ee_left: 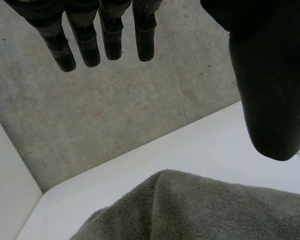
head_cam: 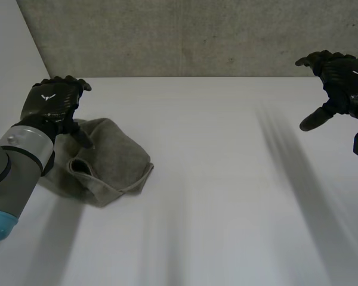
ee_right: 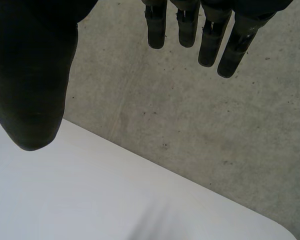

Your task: Fold the towel.

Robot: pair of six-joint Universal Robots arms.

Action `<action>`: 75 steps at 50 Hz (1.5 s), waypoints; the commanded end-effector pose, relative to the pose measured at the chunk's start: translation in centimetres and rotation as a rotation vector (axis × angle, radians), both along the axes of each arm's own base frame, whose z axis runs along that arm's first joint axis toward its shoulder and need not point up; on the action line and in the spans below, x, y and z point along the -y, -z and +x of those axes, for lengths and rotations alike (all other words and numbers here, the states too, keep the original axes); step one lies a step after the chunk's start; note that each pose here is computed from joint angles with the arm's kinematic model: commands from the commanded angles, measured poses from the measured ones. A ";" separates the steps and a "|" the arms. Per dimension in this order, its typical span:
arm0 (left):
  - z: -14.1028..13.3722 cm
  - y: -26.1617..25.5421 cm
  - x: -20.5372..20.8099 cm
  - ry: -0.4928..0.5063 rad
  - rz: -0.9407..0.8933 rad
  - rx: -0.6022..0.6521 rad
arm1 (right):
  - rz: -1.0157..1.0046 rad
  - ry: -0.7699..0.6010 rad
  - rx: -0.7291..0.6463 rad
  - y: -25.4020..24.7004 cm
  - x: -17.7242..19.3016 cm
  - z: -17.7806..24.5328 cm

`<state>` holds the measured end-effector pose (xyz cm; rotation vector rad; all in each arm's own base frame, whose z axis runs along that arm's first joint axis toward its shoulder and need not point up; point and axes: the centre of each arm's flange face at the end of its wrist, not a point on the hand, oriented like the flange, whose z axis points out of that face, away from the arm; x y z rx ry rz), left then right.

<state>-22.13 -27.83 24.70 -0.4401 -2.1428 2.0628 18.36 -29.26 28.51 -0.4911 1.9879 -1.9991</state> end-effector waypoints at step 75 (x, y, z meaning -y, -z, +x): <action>-17.7 3.7 -8.0 0.563 0.009 -0.034 | 0.200 -0.026 -0.102 8.3 1.3 0.4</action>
